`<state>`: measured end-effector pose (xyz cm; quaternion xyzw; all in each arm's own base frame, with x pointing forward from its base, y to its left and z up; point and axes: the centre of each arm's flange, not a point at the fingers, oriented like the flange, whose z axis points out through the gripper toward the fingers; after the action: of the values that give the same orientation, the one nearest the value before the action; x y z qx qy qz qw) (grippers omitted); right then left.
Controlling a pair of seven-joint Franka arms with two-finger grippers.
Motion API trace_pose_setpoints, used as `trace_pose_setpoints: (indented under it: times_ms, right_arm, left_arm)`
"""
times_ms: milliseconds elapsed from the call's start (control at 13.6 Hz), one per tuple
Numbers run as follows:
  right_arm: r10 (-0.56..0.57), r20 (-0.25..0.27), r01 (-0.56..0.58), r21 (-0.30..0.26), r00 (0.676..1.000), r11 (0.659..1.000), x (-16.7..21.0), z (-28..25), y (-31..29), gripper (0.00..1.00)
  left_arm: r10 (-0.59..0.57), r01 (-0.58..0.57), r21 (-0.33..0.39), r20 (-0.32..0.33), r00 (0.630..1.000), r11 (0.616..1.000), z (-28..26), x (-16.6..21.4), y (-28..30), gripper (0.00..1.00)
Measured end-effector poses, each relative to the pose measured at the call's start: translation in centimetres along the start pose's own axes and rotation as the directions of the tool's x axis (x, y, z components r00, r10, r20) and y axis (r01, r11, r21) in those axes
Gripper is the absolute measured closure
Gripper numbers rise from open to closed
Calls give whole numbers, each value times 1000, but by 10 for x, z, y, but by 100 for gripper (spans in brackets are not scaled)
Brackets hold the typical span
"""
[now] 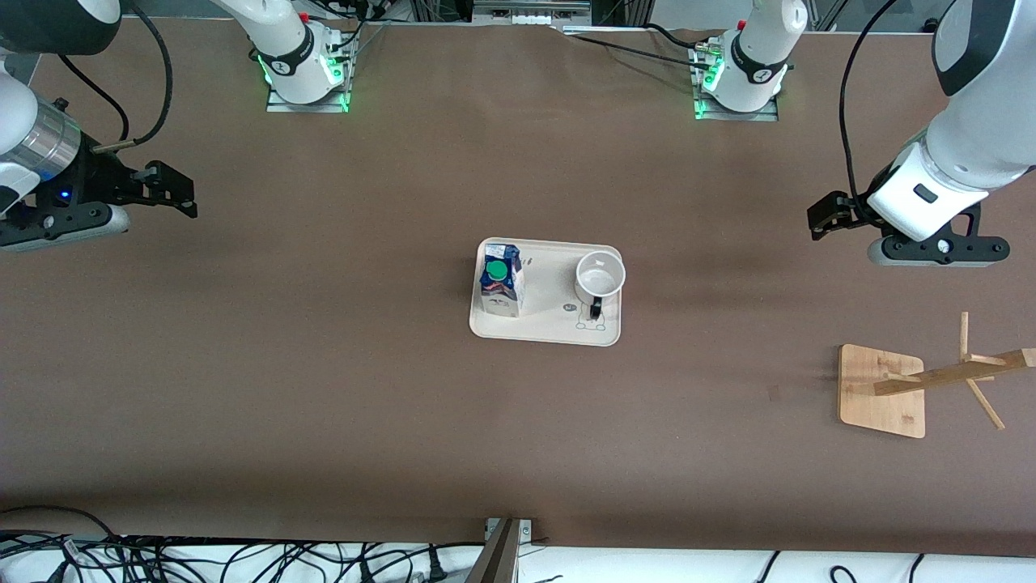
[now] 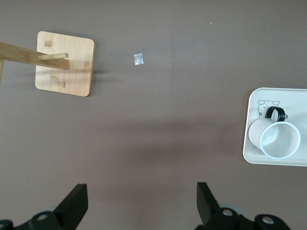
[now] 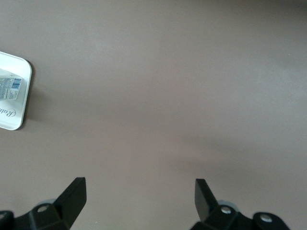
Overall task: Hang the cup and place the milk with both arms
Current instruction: 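Reach the right gripper down to the blue milk carton on the tray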
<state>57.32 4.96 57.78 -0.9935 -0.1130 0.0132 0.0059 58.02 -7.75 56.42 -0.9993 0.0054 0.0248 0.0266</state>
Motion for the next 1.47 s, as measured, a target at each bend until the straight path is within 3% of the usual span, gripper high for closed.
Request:
trace_pose_setpoints:
  times_ms: [588, 1029, 1249, 1469]
  right_arm:
    - [13, 0, -13, 0, 1000, 1000, -1, 1, 7, 0]
    - [-13, 71, 13, 1, 997, 1000, 16, 39, -5, 0]
    - [-14, 85, 6, 93, 996, 996, 27, 54, -46, 0]
    - [64, 72, -71, 104, 995, 992, 52, 80, -135, 0]
  left_arm:
    - [-7, 7, -1, -4, 1000, 1000, -2, 1, -3, 0]
    - [-8, 8, 3, 24, 1000, 1000, 3, -1, -3, 0]
    - [-5, 5, 4, 35, 999, 1000, 5, -1, -2, 0]
    - [-2, 2, 3, 33, 999, 1000, 4, -1, -1, 0]
